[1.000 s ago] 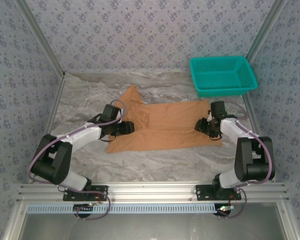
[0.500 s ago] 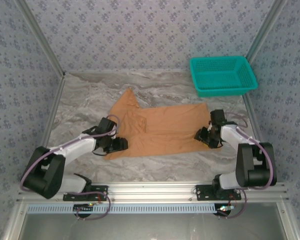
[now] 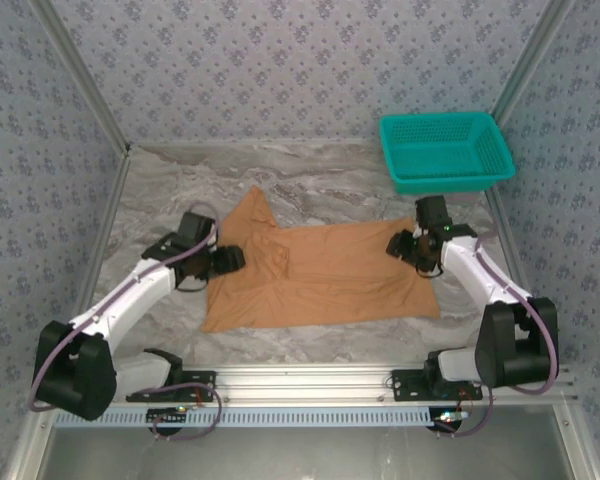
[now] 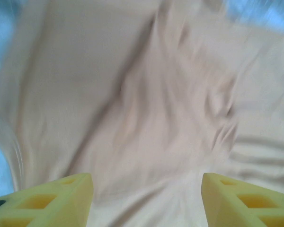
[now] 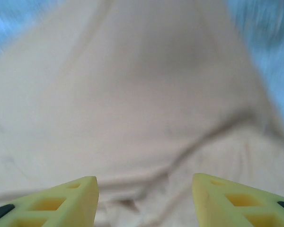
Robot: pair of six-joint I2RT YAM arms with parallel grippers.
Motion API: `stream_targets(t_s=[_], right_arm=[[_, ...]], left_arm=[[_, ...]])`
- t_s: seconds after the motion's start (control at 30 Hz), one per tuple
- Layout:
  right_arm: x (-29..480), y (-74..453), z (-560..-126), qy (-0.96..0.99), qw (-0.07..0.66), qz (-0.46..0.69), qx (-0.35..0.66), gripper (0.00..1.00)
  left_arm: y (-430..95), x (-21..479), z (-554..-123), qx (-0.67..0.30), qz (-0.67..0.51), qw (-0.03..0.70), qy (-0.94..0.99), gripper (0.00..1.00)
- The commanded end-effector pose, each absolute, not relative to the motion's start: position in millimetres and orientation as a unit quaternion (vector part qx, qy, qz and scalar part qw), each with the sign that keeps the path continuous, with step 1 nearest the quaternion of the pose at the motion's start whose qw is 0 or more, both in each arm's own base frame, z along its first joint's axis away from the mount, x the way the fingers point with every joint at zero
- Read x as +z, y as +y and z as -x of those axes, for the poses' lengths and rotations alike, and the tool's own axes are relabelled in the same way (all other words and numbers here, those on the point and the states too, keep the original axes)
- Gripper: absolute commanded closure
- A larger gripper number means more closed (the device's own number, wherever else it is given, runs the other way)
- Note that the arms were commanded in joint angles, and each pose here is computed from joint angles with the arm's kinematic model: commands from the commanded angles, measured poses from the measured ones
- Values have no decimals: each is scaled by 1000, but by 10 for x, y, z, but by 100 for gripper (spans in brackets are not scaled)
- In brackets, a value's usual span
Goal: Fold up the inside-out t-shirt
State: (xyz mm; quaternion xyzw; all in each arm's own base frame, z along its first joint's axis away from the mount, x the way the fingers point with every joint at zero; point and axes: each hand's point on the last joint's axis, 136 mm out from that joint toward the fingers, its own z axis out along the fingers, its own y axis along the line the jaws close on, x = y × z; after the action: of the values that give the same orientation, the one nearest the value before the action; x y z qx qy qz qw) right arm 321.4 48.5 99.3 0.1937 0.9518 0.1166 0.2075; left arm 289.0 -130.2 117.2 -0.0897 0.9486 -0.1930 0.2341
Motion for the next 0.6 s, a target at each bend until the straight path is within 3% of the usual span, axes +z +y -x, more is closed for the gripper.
stream_targets(t_s=[0.0, 0.2, 0.33, 0.57], right_arm=[[1024, 146, -3670, 944, 257, -195, 61, 43], [739, -121, -4183, 940, 252, -225, 37, 45], [623, -124, -4477, 939, 254, -229, 31, 46], [413, -14, -4627, 947, 233, -218, 29, 46]], left_arm=[[-1225, 1429, -3388, -186, 85, 303, 931, 36], [-1294, 1434, -3830, -181, 73, 308, 931, 35], [-1360, 1384, -3909, -189, 67, 300, 933, 35], [-1377, 1291, -3901, -189, 63, 287, 937, 35]])
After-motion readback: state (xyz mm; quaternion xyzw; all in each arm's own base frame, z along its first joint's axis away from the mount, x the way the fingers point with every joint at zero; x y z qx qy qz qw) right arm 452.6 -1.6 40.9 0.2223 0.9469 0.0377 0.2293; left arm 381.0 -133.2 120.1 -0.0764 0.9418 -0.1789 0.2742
